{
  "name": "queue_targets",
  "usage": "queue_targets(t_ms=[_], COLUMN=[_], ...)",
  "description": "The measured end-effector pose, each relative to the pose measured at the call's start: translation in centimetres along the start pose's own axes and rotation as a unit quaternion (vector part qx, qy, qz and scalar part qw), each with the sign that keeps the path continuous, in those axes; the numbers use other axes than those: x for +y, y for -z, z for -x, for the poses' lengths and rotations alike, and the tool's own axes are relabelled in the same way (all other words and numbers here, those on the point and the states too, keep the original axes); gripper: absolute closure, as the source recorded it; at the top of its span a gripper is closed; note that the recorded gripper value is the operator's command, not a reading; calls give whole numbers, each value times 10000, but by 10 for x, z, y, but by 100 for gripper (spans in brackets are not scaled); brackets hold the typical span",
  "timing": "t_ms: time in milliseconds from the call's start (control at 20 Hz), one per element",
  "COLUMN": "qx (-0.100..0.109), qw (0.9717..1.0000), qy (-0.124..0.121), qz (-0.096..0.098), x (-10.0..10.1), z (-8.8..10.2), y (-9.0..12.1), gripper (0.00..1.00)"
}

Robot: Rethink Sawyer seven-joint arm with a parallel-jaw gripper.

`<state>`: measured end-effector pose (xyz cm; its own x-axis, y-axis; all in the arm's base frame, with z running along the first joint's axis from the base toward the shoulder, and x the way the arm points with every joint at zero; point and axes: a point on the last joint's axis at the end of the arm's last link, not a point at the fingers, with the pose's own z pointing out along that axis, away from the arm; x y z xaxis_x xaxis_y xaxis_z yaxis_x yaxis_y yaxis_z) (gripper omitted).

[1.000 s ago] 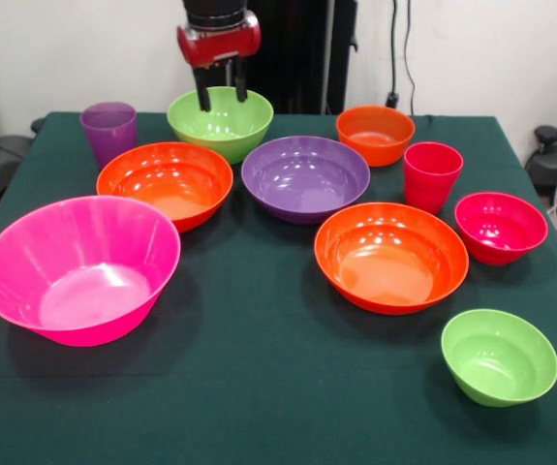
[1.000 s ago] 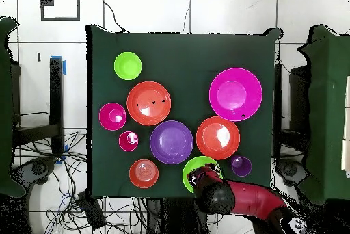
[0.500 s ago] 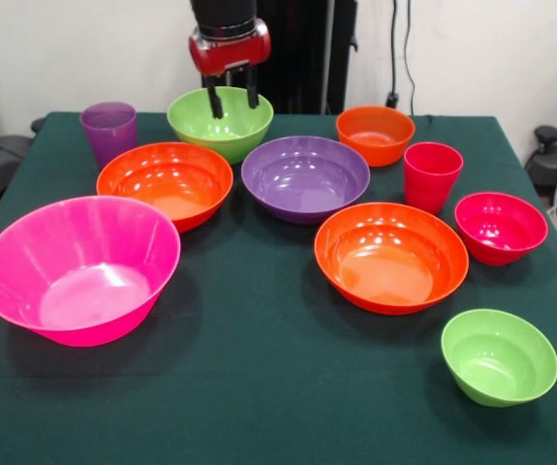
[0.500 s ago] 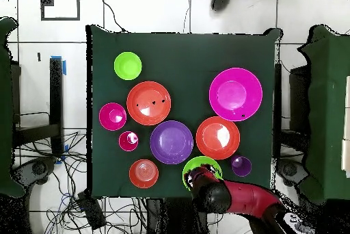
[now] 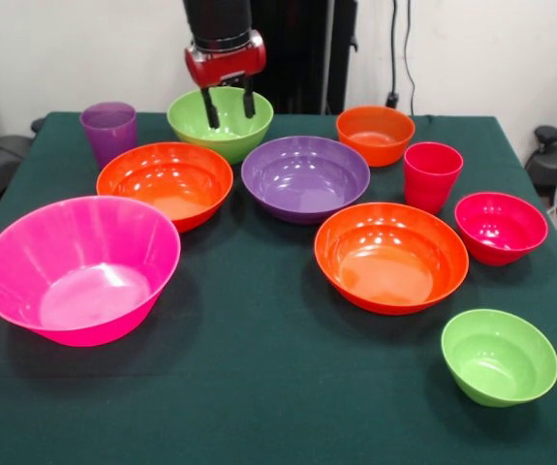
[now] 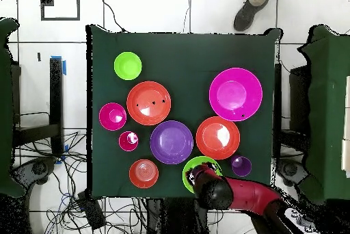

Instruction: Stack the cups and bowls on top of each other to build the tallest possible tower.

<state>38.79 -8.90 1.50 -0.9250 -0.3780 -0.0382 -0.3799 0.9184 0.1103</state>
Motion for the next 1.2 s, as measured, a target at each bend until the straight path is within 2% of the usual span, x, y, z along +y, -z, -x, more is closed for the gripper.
queue_targets(t_ms=[300, 600, 1200], qx=[7, -21, -215], qw=[10000, 10000, 9981], qy=[-74, -62, 130], qz=[39, -30, -555], x=[-3, -6, -13], z=[-4, -2, 12], y=[-2, 3, 46], gripper=[0, 0, 0])
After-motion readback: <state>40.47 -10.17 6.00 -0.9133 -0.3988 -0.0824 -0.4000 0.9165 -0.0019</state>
